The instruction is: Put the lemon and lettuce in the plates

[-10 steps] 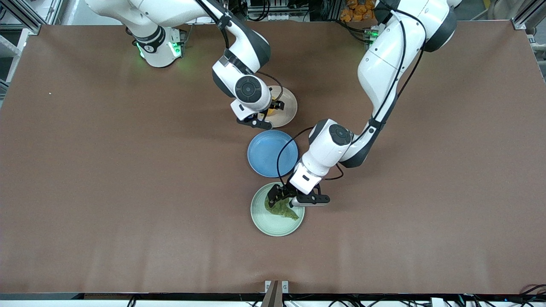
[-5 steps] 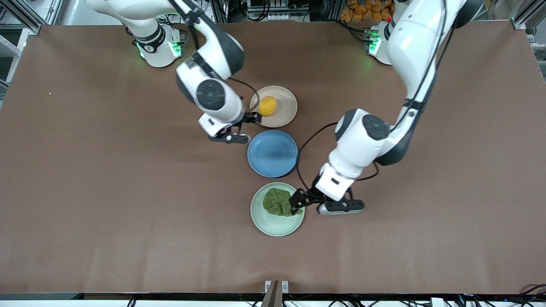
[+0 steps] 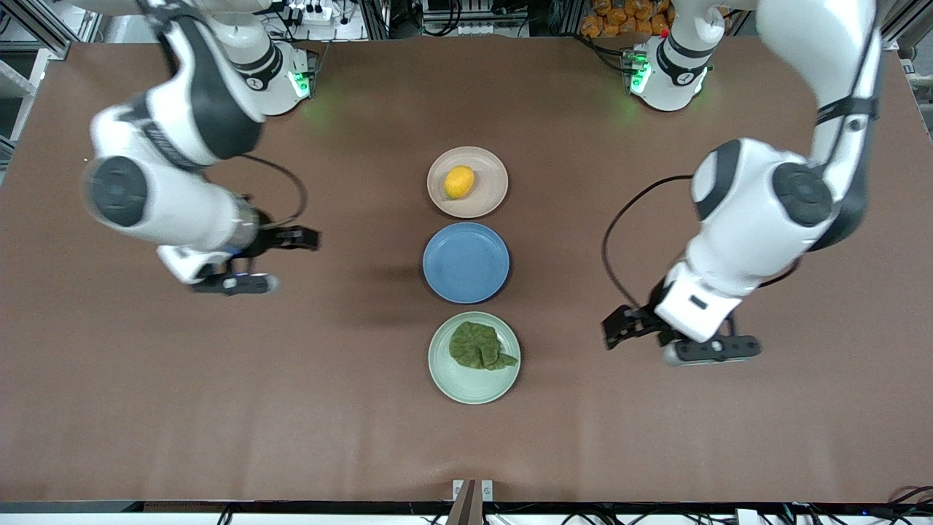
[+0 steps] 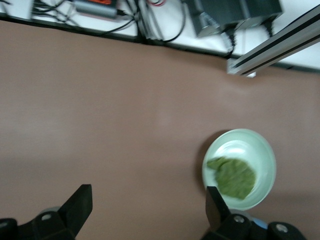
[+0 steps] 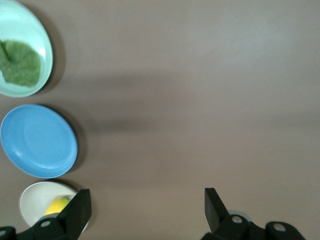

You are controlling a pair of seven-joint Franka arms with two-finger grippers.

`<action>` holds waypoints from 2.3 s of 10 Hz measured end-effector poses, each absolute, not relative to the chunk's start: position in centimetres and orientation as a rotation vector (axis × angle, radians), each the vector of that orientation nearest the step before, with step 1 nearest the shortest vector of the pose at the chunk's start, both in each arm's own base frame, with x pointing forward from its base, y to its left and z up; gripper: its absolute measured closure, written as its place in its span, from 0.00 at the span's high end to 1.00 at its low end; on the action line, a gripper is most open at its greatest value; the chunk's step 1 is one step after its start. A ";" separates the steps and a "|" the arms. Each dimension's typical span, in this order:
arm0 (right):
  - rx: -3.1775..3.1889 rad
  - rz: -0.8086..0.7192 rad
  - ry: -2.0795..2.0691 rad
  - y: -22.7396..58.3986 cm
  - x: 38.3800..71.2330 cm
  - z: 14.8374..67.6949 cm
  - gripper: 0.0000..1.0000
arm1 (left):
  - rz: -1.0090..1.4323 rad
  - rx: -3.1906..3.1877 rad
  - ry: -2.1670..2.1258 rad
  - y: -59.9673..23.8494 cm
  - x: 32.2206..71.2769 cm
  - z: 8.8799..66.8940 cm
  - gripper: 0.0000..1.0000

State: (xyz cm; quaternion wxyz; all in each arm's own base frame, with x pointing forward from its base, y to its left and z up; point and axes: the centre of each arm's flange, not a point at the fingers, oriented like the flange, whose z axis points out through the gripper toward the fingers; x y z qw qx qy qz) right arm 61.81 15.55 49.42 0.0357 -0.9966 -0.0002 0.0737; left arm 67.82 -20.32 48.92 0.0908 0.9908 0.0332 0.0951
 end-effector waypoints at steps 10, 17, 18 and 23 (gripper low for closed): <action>-3.153 0.043 -0.093 7.9 59.7 62.6 1.00 | 0.090 3.133 0.238 -6.8 57.3 65.1 1.00; -3.178 0.022 -0.048 7.0 59.1 63.7 1.00 | 0.055 3.147 0.232 -6.2 55.6 66.5 1.00; -3.172 0.014 -0.035 6.7 59.0 64.0 1.00 | 0.056 3.149 0.197 -6.2 55.6 66.5 1.00; -3.175 -0.050 -0.043 6.1 57.3 64.7 1.00 | 0.048 3.158 -0.069 -5.9 55.7 66.2 1.00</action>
